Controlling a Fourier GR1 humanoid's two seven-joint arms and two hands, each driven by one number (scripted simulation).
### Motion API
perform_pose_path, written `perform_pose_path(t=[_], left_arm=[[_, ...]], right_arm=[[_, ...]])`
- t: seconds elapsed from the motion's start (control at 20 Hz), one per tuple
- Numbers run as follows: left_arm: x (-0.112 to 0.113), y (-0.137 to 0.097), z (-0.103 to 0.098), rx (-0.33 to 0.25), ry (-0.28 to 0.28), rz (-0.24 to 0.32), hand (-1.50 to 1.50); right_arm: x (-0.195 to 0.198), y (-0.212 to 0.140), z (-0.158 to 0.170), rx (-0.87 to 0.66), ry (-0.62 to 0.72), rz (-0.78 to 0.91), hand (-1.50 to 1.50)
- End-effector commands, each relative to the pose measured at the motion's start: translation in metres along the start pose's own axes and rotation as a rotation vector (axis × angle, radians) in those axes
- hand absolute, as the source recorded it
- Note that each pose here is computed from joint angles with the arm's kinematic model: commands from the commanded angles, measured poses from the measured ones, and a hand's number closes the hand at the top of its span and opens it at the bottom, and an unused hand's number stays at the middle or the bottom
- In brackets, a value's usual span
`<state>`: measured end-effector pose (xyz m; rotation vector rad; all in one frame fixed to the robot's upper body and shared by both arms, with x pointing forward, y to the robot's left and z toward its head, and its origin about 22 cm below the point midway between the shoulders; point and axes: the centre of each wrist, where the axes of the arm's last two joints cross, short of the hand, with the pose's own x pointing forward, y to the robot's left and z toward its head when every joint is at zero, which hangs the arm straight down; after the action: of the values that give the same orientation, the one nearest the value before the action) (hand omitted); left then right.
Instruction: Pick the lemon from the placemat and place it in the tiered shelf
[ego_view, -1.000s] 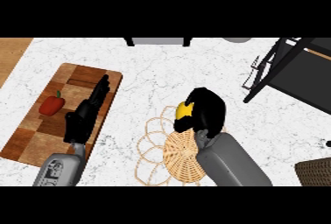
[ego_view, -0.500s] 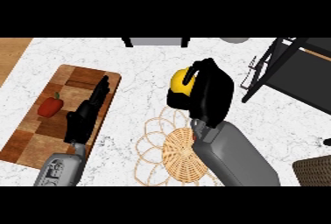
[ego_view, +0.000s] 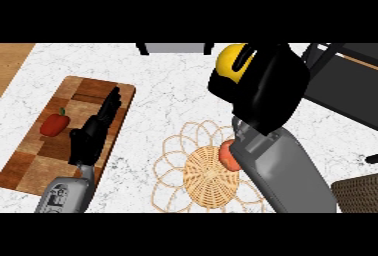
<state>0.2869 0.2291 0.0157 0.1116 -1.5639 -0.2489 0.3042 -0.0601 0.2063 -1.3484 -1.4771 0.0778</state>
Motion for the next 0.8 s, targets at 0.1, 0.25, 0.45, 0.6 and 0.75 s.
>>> perform_pose_path(t=[0.1, 0.25, 0.45, 0.6, 0.75], left_arm=[[-0.014, 0.000, 0.007, 0.006, 0.023, -0.012, 0.00], [-0.002, 0.003, -0.001, 0.020, -0.012, -0.004, 0.00], [0.004, 0.004, -0.005, 0.016, -0.016, -0.003, 0.00], [-0.001, -0.015, 0.005, 0.000, -0.005, -0.008, 0.00], [-0.003, -0.009, 0.002, -0.004, -0.002, 0.004, 0.00]], right_arm=[[0.020, -0.033, -0.022, -0.142, 0.219, 0.118, 1.50], [0.027, -0.047, -0.032, -0.181, 0.213, 0.148, 1.50], [0.017, -0.062, -0.066, -0.217, 0.233, 0.125, 1.50], [0.023, -0.071, -0.067, -0.263, 0.246, 0.150, 1.50], [0.003, -0.088, -0.091, -0.285, 0.249, 0.172, 1.50]])
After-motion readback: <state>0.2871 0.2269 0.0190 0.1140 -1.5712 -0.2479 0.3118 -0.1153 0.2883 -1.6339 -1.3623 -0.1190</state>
